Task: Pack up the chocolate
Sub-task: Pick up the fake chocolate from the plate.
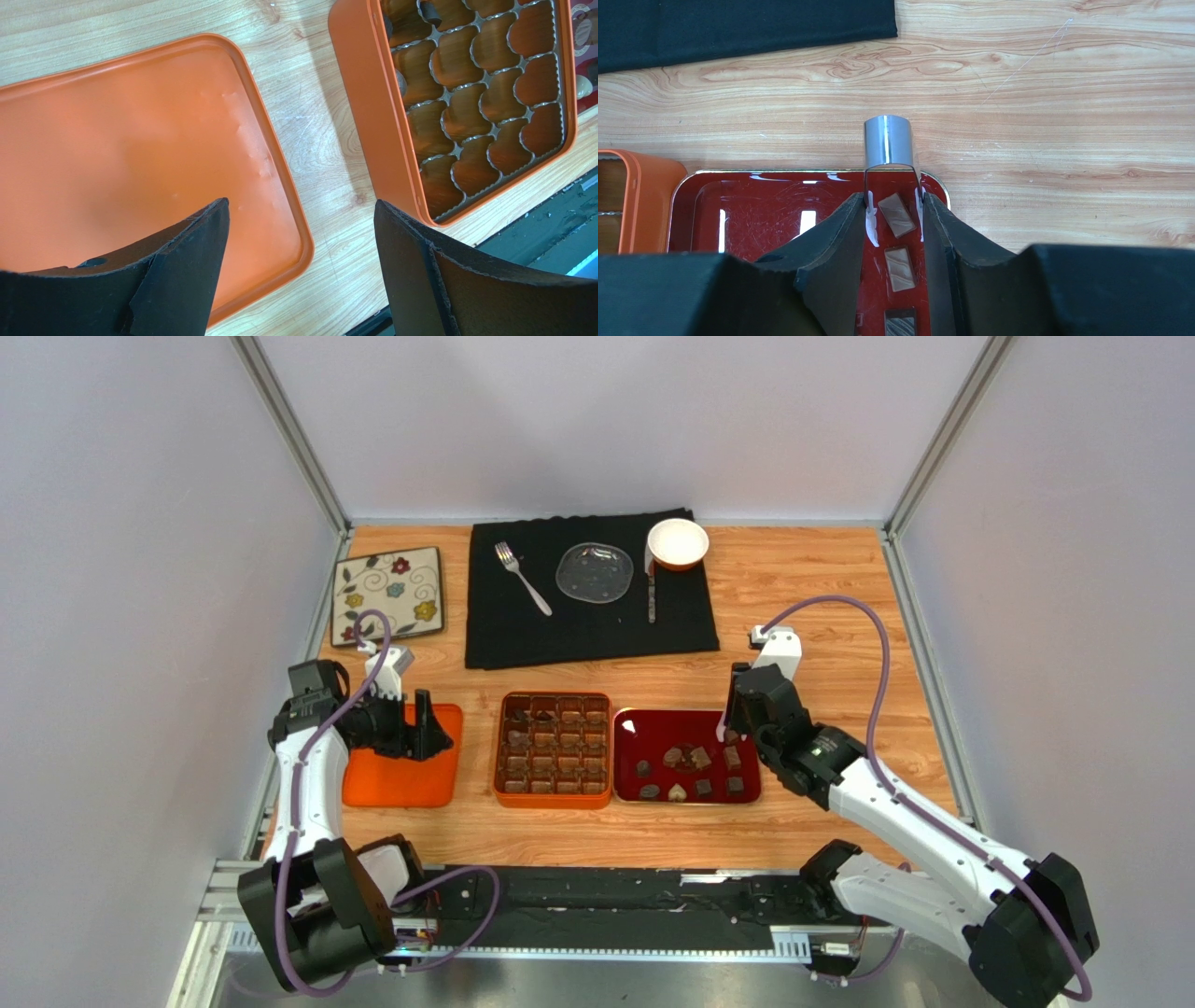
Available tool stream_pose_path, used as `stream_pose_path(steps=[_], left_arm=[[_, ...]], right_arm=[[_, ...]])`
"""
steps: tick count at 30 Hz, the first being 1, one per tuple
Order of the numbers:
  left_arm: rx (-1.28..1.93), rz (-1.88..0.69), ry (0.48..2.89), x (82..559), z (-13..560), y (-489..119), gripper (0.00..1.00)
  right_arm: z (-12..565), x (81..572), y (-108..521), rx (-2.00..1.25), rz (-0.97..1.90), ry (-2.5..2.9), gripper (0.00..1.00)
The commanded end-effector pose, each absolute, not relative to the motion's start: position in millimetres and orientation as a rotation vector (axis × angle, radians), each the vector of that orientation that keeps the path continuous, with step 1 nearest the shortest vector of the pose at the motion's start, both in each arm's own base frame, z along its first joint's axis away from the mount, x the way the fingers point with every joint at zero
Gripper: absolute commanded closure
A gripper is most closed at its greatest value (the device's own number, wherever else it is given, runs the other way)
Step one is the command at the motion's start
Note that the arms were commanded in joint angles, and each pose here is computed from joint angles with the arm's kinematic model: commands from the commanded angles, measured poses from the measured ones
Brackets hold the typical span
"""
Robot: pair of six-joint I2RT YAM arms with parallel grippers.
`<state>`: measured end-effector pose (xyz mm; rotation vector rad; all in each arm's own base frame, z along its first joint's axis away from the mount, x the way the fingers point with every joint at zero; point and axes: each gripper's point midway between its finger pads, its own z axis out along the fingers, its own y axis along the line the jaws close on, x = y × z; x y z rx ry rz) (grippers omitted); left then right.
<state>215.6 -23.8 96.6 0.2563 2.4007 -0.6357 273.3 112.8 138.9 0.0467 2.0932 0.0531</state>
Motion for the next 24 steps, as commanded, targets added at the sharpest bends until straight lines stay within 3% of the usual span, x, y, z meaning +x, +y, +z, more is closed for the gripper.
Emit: stream_pose_path(steps=[1, 16, 24], left_arm=[[0.285, -0.617, 2.341, 226.4, 113.2, -21.0, 0.16], [0.29, -0.612, 2.344, 225.3, 112.6, -20.5, 0.17], [0.291, -0.611, 2.346, 224.4, 110.9, -20.6, 0.17]], right_arm=[[148.0, 281.8, 118.1, 0.072, 0.088, 2.05, 0.62], [146.1, 287.3, 119.2, 0.057, 0.071, 2.04, 0.64], [145.2, 288.5, 121.3, 0.049, 0.076, 2.037, 0.76]])
